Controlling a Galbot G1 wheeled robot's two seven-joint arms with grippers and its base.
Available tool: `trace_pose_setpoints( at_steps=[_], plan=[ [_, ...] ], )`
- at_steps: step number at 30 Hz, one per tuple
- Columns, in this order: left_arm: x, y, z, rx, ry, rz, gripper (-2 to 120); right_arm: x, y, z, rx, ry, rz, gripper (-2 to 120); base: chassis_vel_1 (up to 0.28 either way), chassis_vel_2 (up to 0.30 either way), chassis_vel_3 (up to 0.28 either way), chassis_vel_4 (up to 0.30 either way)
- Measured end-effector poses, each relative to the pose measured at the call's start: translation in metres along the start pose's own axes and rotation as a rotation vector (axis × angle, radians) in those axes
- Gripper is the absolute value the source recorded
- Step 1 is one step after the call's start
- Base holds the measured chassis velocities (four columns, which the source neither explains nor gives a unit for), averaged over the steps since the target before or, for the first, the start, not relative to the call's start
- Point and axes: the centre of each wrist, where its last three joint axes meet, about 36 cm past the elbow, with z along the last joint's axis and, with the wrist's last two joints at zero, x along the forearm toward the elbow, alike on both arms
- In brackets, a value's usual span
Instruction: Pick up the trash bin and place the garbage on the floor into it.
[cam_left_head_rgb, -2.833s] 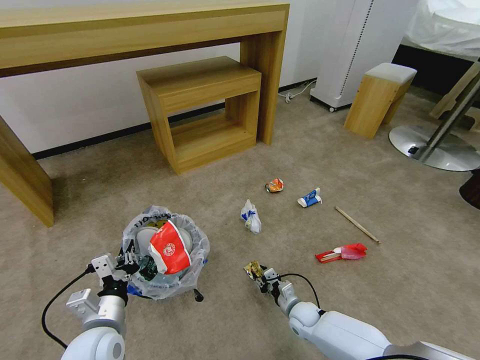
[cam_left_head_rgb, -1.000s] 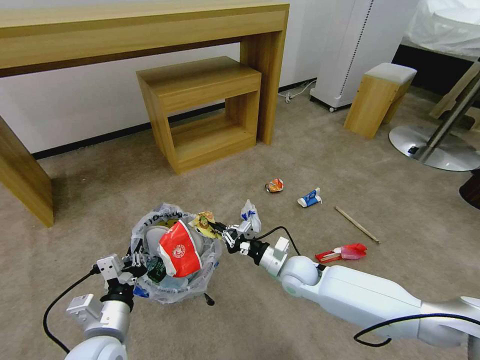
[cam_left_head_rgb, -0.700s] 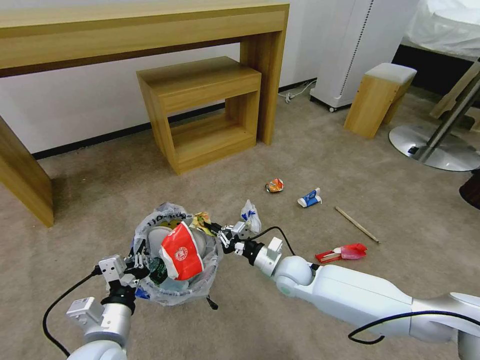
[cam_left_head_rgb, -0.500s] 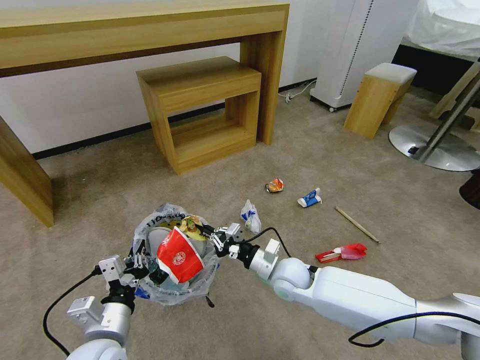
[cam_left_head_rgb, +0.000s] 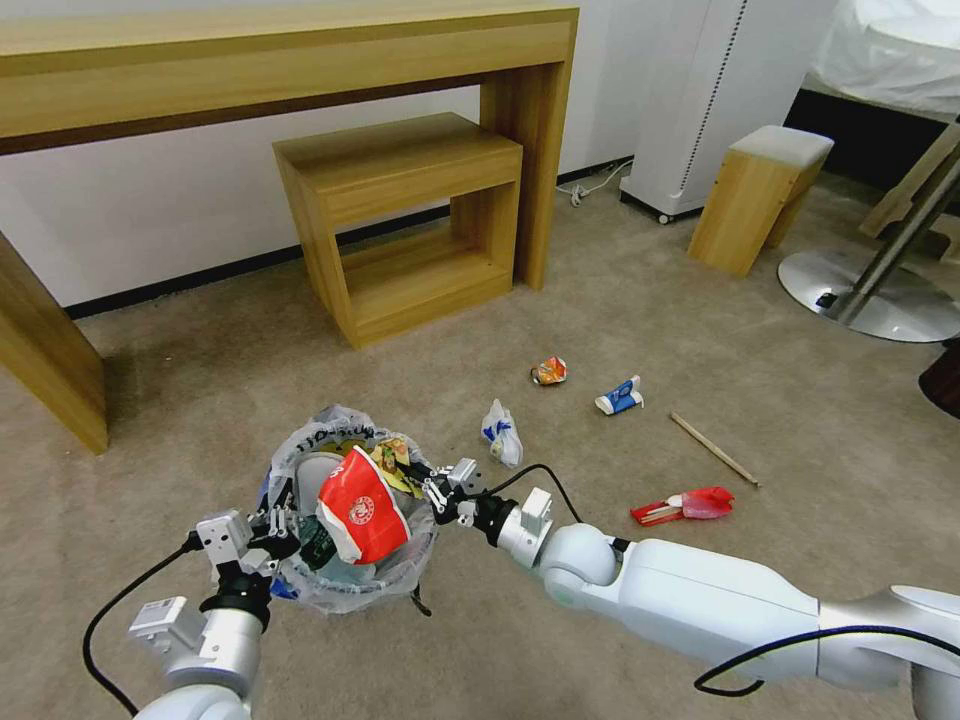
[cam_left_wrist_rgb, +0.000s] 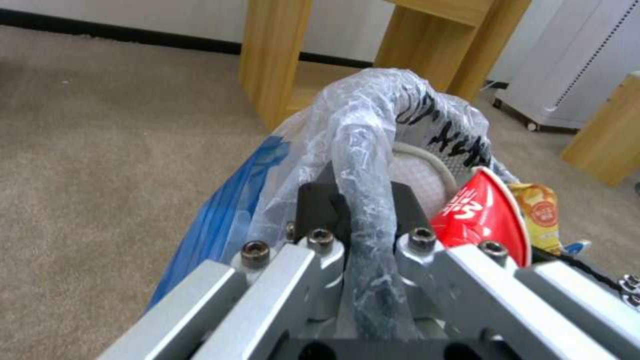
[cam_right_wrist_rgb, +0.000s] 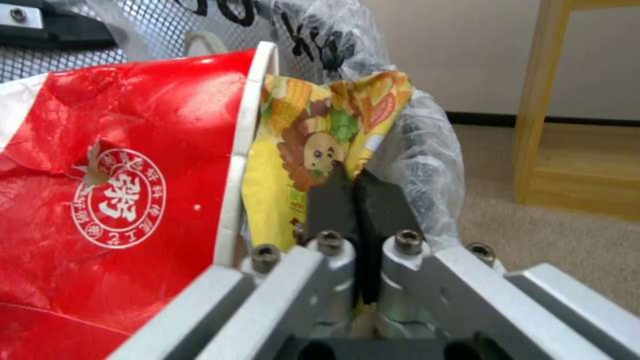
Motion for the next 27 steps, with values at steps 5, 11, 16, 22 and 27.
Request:
trace_pose_setpoints(
  at_steps=[5, 11, 16, 22, 27],
  plan=[
    [-0.001, -0.001, 0.000, 0.005, -0.002, 0.004, 3, 0.000, 0.001, -0.005, -0.001, -0.009, -0.004, 24, 0.000, 0.000, 0.000, 0.000],
    [-0.003, 0.002, 0.002, 0.024, 0.007, -0.001, 3, 0.000, 0.000, -0.012, 0.005, -0.017, -0.004, 45, 0.000, 0.000, 0.000, 0.000],
    [-0.006, 0.003, 0.004, 0.054, 0.023, -0.010, 3, 0.000, 0.003, -0.021, 0.005, -0.030, -0.006, 64, 0.000, 0.000, 0.000, 0.000],
    [-0.009, 0.005, 0.007, 0.066, 0.036, -0.016, 3, 0.000, 0.004, -0.030, 0.005, -0.047, -0.004, 81, 0.000, 0.000, 0.000, 0.000],
    [-0.012, 0.008, 0.010, 0.069, 0.047, -0.023, 3, 0.001, 0.004, -0.038, 0.006, -0.070, 0.011, 99, 0.000, 0.000, 0.000, 0.000]
  ],
)
